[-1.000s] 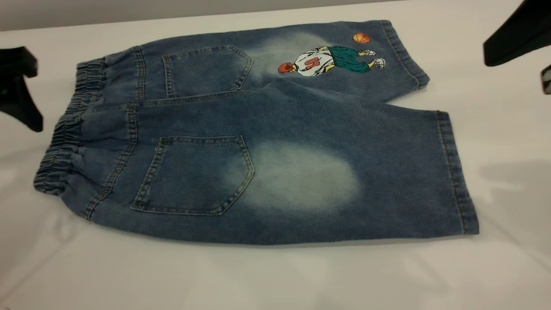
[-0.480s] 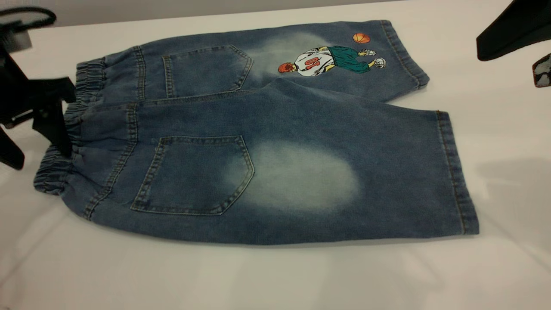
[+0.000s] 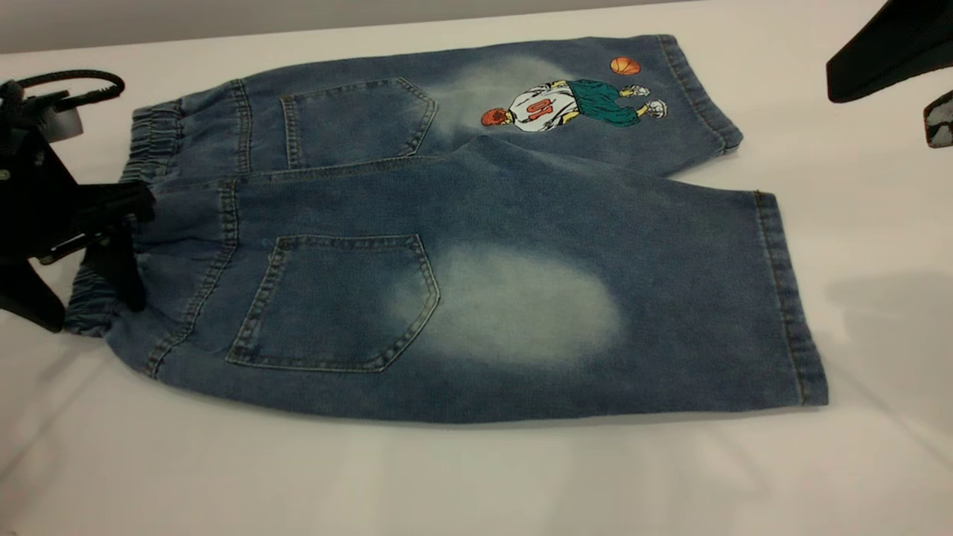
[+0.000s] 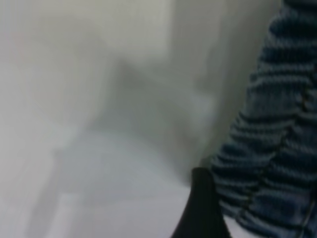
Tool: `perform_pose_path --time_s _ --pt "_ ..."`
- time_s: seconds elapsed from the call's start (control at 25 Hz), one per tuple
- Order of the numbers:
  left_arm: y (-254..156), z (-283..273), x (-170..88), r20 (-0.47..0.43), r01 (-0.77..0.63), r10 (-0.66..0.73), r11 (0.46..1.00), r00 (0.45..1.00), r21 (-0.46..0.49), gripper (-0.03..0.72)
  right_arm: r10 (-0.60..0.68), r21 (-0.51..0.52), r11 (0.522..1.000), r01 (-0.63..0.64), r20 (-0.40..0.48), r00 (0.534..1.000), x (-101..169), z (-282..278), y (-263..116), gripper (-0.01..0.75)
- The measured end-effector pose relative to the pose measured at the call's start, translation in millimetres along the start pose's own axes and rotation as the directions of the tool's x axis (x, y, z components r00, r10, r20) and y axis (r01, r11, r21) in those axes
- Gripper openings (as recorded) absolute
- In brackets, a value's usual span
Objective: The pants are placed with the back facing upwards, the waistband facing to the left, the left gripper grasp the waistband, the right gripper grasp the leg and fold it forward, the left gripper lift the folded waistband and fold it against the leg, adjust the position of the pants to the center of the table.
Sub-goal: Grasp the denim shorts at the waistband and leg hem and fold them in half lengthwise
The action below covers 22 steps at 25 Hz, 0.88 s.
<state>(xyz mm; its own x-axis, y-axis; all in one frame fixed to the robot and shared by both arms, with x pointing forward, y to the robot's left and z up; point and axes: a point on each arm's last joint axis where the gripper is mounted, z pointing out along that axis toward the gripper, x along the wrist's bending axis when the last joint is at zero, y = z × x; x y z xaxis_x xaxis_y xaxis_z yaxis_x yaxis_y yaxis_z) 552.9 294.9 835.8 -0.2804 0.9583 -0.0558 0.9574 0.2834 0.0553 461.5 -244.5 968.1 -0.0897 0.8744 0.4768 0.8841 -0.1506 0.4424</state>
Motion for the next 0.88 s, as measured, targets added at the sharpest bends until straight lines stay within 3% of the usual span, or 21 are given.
perform_pose_path --time_s 0.16,0.4,0.52,0.68,0.88 --pt "3.7 0.3 -1.7 0.02 0.022 -0.021 0.999 1.0 -0.04 0.495 0.001 0.004 1.0 -0.001 -0.004 1.0 0.4 0.0 -0.4 0.531" --pt "1.4 9.5 -1.4 0.012 0.019 -0.019 1.0 1.0 -0.012 0.441 0.005 0.004 1.0 -0.005 -0.006 1.0 0.6 0.0 -0.4 0.531" --pt "1.2 10.2 -1.6 0.014 0.023 -0.023 1.0 1.0 -0.011 0.36 0.008 0.003 1.0 -0.008 -0.007 1.0 0.6 0.0 -0.3 0.531" --pt "1.3 10.5 -2.3 0.017 0.026 -0.026 1.0 1.0 -0.013 0.16 0.045 0.04 0.998 -0.043 -0.029 0.999 2.1 1.4 -3.5 0.531" --pt "2.2 -2.5 -2.4 0.017 -0.03 0.03 0.999 0.999 -0.036 0.16 0.148 0.164 0.976 -0.141 -0.032 0.988 -6.4 18.4 -21.6 0.531"
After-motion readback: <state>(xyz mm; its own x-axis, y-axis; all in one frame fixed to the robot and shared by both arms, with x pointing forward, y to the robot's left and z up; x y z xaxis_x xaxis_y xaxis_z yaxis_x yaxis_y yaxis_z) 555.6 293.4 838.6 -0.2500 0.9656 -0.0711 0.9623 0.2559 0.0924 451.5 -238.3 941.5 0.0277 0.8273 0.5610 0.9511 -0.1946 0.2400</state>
